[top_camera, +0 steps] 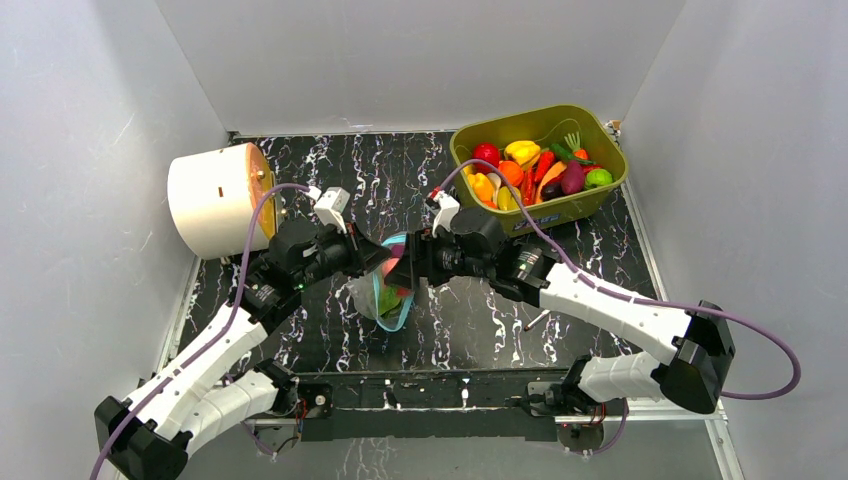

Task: Place the food in the zip-top bag and seal the zipper
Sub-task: Place the fake fruit in the zipper food storage bag.

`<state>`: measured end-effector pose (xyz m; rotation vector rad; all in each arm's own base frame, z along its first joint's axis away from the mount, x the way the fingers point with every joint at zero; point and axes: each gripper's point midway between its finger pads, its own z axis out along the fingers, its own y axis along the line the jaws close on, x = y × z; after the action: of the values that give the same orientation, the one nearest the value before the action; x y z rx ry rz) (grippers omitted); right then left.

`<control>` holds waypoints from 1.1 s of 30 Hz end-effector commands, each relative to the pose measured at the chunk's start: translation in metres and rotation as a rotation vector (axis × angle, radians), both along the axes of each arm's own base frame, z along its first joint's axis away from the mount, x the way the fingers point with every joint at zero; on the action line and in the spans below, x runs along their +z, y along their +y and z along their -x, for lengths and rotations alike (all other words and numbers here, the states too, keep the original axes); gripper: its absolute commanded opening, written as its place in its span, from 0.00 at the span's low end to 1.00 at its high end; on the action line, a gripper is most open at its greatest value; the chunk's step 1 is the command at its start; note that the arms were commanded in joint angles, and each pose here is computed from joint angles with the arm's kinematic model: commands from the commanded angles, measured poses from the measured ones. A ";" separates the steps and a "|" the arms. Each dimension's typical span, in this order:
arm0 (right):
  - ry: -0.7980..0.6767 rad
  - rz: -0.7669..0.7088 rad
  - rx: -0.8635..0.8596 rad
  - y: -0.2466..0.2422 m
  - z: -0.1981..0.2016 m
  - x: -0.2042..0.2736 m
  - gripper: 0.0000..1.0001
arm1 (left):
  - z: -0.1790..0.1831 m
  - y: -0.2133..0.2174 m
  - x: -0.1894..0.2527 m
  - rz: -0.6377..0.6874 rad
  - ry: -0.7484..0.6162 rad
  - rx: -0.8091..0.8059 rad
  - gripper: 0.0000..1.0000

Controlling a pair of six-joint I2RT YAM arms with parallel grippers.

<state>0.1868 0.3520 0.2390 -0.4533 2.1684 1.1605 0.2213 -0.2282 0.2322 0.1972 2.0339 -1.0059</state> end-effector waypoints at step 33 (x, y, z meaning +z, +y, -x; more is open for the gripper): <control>-0.057 -0.013 -0.142 -0.008 -0.020 0.033 0.77 | 0.003 -0.004 0.034 0.074 -0.063 -0.026 0.00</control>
<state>0.2037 0.3372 0.2303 -0.3280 2.2240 0.9988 0.2189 -0.2303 0.2385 0.2000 2.0244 -1.0324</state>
